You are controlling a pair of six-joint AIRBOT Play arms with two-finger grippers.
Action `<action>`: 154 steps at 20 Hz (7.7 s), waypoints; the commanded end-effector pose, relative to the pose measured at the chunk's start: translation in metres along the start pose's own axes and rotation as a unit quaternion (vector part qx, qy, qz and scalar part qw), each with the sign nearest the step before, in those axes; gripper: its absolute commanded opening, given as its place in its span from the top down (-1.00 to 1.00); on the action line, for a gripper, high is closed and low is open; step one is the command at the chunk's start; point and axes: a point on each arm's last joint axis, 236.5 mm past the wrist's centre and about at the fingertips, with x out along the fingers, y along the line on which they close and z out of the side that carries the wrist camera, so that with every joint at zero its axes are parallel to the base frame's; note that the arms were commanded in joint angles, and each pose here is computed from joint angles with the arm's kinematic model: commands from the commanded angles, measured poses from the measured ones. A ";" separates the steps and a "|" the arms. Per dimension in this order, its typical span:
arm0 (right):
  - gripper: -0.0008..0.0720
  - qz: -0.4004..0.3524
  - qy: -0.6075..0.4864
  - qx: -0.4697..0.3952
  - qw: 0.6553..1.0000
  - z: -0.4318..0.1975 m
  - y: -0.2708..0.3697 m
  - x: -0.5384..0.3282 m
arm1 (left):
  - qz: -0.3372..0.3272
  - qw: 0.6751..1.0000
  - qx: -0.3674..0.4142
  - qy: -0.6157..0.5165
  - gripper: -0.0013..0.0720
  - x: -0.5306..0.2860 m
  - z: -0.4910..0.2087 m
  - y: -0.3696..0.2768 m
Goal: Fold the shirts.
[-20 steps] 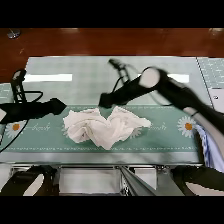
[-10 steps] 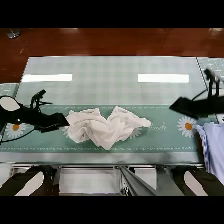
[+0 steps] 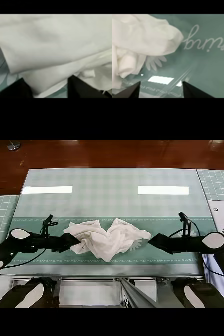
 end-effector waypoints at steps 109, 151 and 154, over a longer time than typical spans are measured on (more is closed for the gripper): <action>-0.71 -0.008 -0.052 0.219 0.974 0.108 -0.131 -0.036 | -0.048 0.997 -0.059 -0.031 0.91 0.003 0.032 0.010; 0.87 -0.108 -0.419 -0.257 0.864 0.052 0.173 -0.394 | 0.217 0.801 0.348 -0.436 0.91 -0.402 0.045 -0.242; 0.87 -0.112 -0.359 -0.228 0.898 0.106 0.141 -0.332 | 0.226 0.846 0.311 -0.369 0.91 -0.329 0.117 -0.198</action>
